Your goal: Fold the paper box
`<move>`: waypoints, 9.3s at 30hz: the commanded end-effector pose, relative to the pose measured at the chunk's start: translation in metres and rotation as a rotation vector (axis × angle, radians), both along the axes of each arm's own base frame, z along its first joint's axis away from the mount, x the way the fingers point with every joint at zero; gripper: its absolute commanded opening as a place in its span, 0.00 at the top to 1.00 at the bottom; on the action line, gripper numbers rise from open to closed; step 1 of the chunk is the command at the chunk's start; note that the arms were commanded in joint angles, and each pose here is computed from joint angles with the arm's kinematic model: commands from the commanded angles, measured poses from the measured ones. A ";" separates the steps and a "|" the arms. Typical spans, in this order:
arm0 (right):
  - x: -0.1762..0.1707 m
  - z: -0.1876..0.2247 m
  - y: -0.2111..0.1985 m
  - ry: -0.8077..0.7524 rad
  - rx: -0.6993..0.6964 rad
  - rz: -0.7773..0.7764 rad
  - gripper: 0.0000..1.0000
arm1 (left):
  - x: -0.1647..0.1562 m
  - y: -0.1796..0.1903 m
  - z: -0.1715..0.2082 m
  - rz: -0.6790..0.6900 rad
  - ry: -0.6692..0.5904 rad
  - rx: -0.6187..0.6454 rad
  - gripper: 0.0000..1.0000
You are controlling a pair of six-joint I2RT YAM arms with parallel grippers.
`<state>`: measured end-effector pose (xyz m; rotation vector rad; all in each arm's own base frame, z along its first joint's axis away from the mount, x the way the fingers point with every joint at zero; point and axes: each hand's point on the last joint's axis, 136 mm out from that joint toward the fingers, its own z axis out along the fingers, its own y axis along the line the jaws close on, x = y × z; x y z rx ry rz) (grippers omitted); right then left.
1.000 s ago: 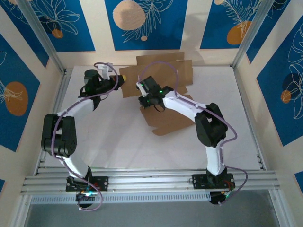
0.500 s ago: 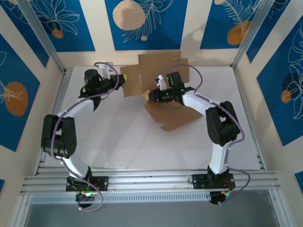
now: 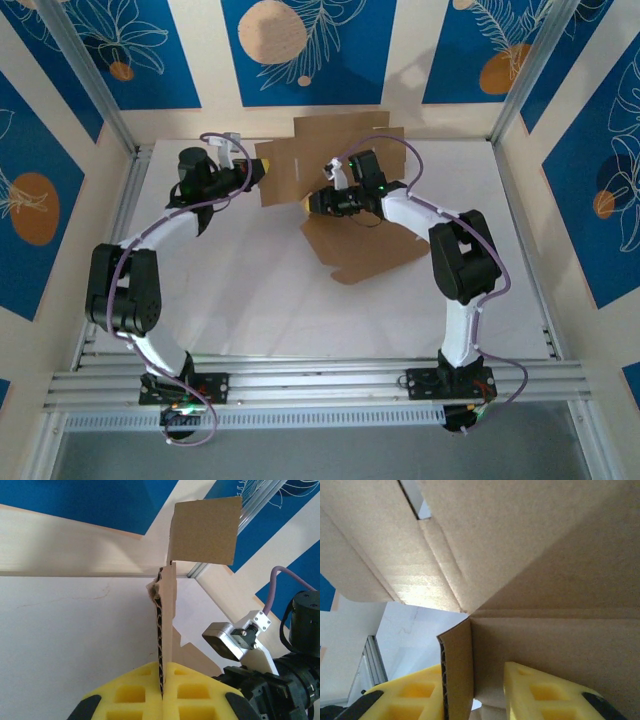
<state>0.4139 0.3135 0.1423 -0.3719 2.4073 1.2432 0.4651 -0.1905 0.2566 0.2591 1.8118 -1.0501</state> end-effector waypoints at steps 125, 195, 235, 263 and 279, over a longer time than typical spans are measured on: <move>0.070 0.056 -0.111 0.224 0.647 -1.016 1.00 | -0.068 -0.054 0.002 0.096 0.452 -0.152 0.41; 0.051 0.039 -0.104 0.161 0.707 -1.230 0.96 | 0.008 -0.086 -0.033 0.087 0.501 -0.287 0.40; 0.071 0.035 -0.128 0.422 0.583 -1.379 1.00 | -0.011 -0.063 -0.148 0.319 0.287 0.230 0.36; 0.062 0.040 -0.109 0.443 0.590 -1.321 1.00 | 0.019 -0.077 -0.202 0.336 0.407 0.288 0.34; 0.064 0.040 -0.089 0.462 0.595 -1.260 1.00 | 0.016 -0.123 -0.173 0.162 0.353 0.136 0.38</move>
